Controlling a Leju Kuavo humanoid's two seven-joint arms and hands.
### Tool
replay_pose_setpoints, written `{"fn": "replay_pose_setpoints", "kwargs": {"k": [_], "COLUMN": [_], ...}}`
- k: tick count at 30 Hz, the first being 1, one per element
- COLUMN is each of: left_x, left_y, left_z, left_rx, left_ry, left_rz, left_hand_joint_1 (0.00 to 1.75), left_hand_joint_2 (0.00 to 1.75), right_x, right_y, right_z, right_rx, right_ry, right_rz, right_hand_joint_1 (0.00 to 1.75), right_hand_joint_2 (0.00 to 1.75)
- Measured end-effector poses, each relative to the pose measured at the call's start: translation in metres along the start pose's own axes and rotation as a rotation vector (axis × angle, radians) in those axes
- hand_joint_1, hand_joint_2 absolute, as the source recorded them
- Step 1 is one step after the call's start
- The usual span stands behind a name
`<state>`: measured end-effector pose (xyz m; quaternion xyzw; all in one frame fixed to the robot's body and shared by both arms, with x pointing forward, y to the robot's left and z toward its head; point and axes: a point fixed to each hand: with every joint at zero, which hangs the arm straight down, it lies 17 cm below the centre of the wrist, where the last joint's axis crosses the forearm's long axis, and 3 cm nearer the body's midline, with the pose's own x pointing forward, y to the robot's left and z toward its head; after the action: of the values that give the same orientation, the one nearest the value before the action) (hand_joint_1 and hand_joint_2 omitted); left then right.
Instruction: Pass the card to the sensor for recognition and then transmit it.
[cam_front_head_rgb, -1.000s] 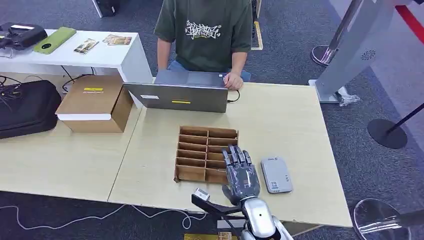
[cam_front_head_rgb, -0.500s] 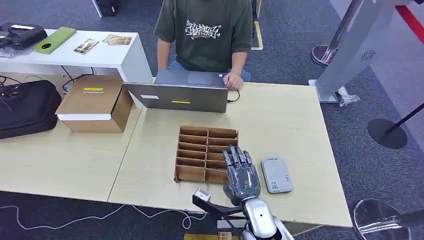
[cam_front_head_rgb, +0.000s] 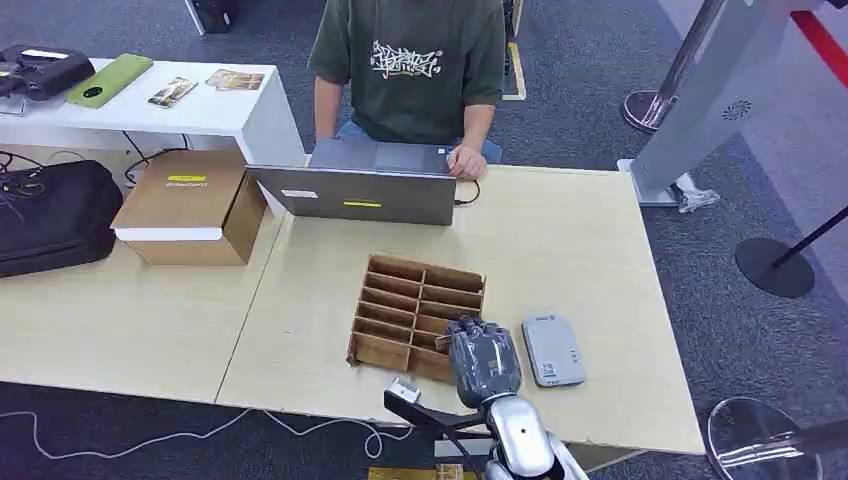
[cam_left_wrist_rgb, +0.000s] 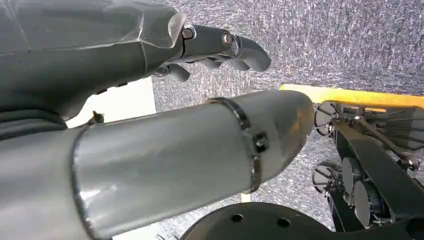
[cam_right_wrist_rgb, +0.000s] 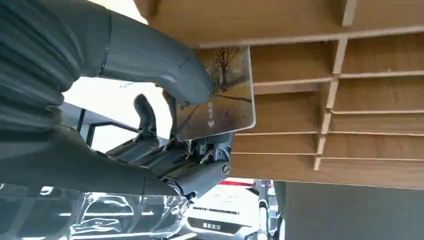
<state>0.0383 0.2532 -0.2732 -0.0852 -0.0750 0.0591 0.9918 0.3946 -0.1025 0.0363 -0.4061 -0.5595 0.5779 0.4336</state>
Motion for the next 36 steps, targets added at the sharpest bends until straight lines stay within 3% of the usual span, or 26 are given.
{"fn": "replay_pose_setpoints", "kwargs": {"k": [20,31,32,36], "left_x": [0.000,0.001,0.001,0.001], "left_y": [0.000,0.000,0.000,-0.002], "left_z": [0.000,0.000,0.000,-0.001], "left_rx": [0.004,0.005,0.005,0.003], "left_ry": [-0.001,-0.002,-0.004,-0.005], "left_rz": [0.001,0.010,0.015,0.015], "left_hand_joint_1": [0.00,0.00,0.00,0.00], "left_hand_joint_2": [0.00,0.00,0.00,0.00], "right_x": [0.001,-0.008,-0.021,-0.030], "right_y": [-0.004,-0.030,-0.066,-0.099], "right_z": [-0.001,-0.008,-0.015,-0.015], "right_rx": [-0.016,-0.099,-0.203,-0.300], "right_ry": [-0.009,0.030,0.067,0.091], "right_rz": [-0.010,-0.065,-0.112,-0.143], "right_hand_joint_1": [1.75,1.75,1.75,1.75], "right_hand_joint_2": [1.75,1.75,1.75,1.75]}}
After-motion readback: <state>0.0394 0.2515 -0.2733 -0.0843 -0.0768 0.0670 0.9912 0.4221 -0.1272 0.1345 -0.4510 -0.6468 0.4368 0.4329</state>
